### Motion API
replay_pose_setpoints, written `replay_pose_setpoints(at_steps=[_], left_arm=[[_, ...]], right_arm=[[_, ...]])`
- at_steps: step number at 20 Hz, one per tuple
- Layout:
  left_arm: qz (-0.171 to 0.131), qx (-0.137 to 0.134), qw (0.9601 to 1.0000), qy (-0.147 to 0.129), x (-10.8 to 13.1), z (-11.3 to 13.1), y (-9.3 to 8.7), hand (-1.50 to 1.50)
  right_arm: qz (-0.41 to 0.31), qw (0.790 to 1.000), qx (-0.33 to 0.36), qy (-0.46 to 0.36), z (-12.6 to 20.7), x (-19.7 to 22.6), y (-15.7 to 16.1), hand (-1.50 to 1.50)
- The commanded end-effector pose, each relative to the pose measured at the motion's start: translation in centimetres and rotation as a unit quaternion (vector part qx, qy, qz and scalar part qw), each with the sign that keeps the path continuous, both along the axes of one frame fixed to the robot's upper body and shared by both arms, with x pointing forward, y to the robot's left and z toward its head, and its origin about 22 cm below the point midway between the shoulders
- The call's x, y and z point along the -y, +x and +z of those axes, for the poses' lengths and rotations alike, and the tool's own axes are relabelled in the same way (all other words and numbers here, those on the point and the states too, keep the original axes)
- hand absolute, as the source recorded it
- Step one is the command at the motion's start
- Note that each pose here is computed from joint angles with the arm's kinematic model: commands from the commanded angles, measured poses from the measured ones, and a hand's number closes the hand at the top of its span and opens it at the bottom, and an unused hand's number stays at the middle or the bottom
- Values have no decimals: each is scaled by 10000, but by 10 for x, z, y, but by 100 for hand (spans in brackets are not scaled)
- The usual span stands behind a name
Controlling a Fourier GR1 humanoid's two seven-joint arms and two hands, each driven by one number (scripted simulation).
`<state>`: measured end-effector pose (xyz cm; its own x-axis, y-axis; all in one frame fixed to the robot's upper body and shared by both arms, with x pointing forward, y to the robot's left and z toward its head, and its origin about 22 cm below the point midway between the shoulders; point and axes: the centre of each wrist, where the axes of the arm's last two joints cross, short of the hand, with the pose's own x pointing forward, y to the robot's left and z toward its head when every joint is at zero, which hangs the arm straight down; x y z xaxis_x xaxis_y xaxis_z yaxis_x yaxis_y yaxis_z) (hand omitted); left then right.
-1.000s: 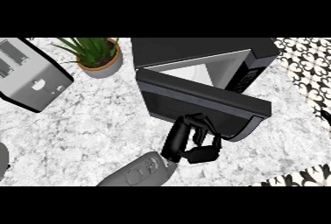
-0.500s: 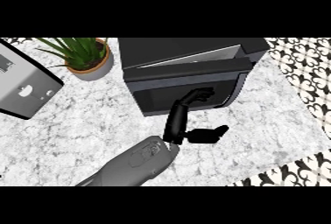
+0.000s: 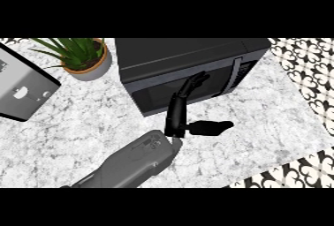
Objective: Pick up the milk, place it into the microwave and close the microwave
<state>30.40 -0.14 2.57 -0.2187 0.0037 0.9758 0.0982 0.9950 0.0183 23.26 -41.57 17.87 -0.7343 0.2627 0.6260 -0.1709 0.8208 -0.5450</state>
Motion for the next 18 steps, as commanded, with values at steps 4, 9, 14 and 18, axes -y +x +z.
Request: replay_pose_setpoints(at_steps=[4, 9, 14, 18], left_arm=[[385, 12, 9991, -202, -1, 16, 21, -150], [360, 151, 9991, -194, -1, 14, 22, -150], [342, 161, 9990, -246, 0, 15, 23, -150], [268, 252, 9991, -233, 1, 12, 20, -150]], right_arm=[[-126, 9993, 257, -231, 16, 4, 6, 150], [-152, 9990, 334, -238, 18, 2, 12, 150], [-164, 9990, 328, -267, 18, 3, 16, 150], [531, 9912, -396, 1146, -32, -11, 22, -150]])
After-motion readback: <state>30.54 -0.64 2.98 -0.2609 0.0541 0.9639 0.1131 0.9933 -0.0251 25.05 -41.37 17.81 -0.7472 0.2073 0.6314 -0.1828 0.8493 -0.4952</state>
